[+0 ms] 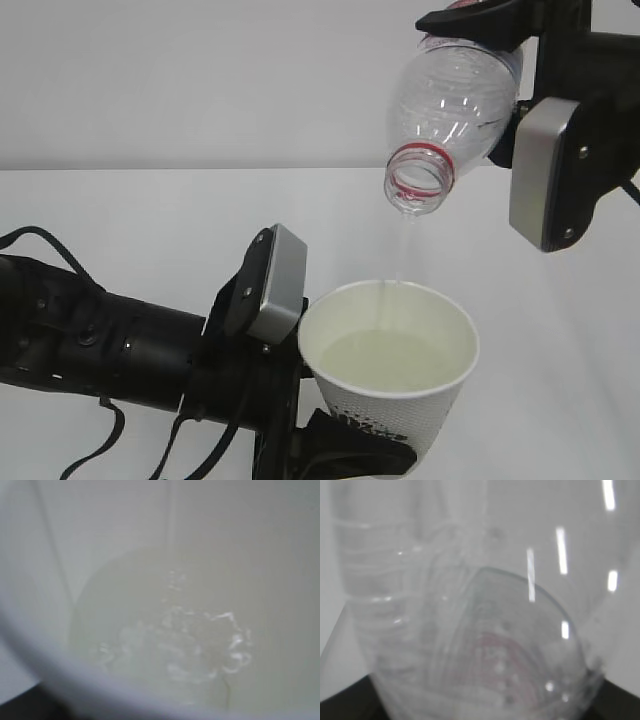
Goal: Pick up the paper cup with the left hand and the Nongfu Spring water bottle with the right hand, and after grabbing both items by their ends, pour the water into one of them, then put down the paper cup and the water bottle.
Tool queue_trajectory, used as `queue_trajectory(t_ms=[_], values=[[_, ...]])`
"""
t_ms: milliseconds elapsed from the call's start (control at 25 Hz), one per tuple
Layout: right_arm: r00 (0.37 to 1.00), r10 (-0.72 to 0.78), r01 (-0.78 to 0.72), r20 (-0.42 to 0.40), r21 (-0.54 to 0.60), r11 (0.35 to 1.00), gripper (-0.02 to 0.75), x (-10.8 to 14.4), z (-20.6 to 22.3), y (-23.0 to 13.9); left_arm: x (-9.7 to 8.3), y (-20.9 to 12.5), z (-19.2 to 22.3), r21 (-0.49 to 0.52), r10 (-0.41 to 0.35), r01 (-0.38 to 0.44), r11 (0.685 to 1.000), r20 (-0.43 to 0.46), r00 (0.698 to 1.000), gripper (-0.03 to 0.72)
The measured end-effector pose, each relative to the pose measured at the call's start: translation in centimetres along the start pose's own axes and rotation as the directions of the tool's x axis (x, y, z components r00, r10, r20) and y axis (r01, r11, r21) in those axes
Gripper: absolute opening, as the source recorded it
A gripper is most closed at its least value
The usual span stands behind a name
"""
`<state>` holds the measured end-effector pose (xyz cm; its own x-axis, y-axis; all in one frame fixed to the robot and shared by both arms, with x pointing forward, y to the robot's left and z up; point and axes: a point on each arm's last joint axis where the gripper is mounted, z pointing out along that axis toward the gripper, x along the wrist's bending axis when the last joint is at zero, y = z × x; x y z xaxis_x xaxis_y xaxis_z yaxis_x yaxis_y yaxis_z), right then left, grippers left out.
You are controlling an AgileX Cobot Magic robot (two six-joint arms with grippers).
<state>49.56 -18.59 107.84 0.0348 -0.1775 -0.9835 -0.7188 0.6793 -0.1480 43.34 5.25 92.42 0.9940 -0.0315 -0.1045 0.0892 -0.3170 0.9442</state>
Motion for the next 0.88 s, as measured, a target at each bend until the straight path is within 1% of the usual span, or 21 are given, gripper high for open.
queue_trajectory(t_ms=[160, 600, 880], values=[[1.000, 0.000, 0.000, 0.000, 0.000, 1.000, 0.485, 0.00, 0.00, 0.00, 0.14, 0.09, 0.00, -0.010, -0.012, 0.012, 1.000, -0.015, 1.000, 0.507], [1.000, 0.000, 0.000, 0.000, 0.000, 1.000, 0.485, 0.00, 0.00, 0.00, 0.15, 0.10, 0.00, -0.011, -0.013, 0.013, 1.000, -0.016, 1.000, 0.507], [1.000, -0.001, 0.001, 0.000, 0.000, 1.000, 0.485, 0.00, 0.00, 0.00, 0.25, -0.05, -0.01, 0.004, -0.013, 0.013, 1.000, -0.027, 1.000, 0.507]])
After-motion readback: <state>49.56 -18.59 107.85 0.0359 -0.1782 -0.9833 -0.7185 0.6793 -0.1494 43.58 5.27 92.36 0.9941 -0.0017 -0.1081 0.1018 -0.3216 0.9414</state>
